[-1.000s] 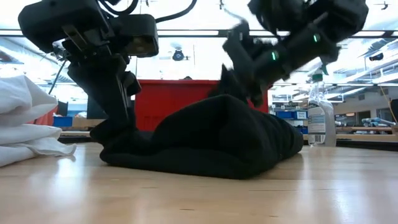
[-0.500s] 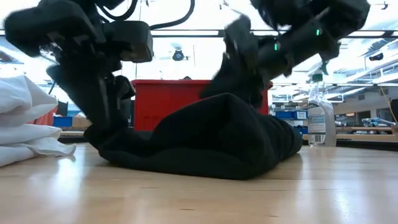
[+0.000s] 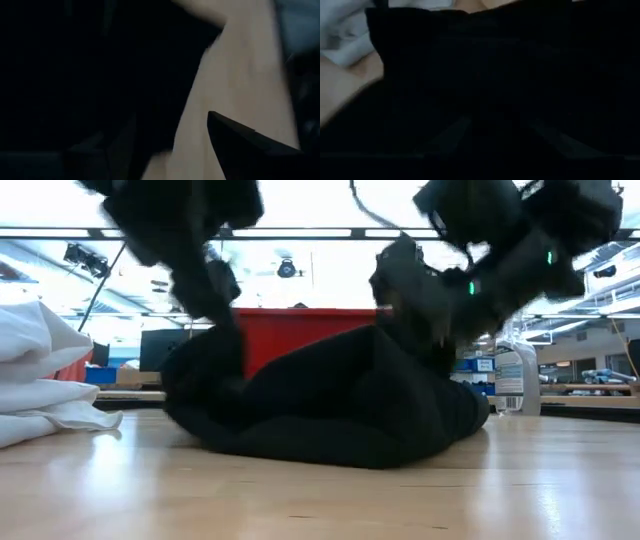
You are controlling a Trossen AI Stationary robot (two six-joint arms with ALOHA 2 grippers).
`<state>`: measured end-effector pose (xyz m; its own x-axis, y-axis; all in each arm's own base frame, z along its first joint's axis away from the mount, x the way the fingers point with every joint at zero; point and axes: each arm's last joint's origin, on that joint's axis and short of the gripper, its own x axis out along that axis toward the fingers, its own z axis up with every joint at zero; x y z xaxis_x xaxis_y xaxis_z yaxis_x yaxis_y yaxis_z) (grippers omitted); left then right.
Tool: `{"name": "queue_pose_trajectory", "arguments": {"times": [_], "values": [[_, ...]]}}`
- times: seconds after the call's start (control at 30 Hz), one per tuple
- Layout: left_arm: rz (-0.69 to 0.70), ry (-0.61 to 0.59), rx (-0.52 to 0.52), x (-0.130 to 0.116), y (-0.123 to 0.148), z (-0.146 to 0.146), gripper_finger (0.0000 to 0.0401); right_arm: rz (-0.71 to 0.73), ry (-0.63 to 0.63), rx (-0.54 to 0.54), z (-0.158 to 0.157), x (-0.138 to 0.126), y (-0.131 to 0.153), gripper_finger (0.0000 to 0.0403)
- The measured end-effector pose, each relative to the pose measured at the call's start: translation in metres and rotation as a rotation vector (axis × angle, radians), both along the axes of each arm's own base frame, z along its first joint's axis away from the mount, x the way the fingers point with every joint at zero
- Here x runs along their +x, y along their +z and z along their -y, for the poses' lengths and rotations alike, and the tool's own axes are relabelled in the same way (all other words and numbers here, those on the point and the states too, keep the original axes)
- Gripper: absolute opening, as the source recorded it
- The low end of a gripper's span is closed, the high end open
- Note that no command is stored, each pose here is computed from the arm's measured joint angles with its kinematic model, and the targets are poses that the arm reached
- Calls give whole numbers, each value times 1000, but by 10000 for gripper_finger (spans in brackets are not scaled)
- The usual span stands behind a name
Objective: Fold Laundry from Bin
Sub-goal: Fold the black shirt
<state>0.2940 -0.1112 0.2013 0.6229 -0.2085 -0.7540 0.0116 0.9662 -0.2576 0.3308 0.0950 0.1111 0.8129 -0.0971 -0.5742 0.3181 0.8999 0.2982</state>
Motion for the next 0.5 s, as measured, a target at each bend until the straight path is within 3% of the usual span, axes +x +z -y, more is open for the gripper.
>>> {"name": "queue_pose_trajectory", "arguments": {"times": [0.13,0.2,0.33,0.43,0.5], "values": [[143,49,5,16,0,1,227,145,-71,34,4,3,43,165],[180,60,0,22,0,0,215,147,-117,9,6,0,49,165],[220,66,-5,26,-1,0,195,55,-133,-38,9,-5,40,165],[272,52,44,31,-3,2,184,-19,-125,-52,8,-7,20,165],[230,68,82,34,-15,0,180,-71,-107,-43,7,-6,4,165]]}}
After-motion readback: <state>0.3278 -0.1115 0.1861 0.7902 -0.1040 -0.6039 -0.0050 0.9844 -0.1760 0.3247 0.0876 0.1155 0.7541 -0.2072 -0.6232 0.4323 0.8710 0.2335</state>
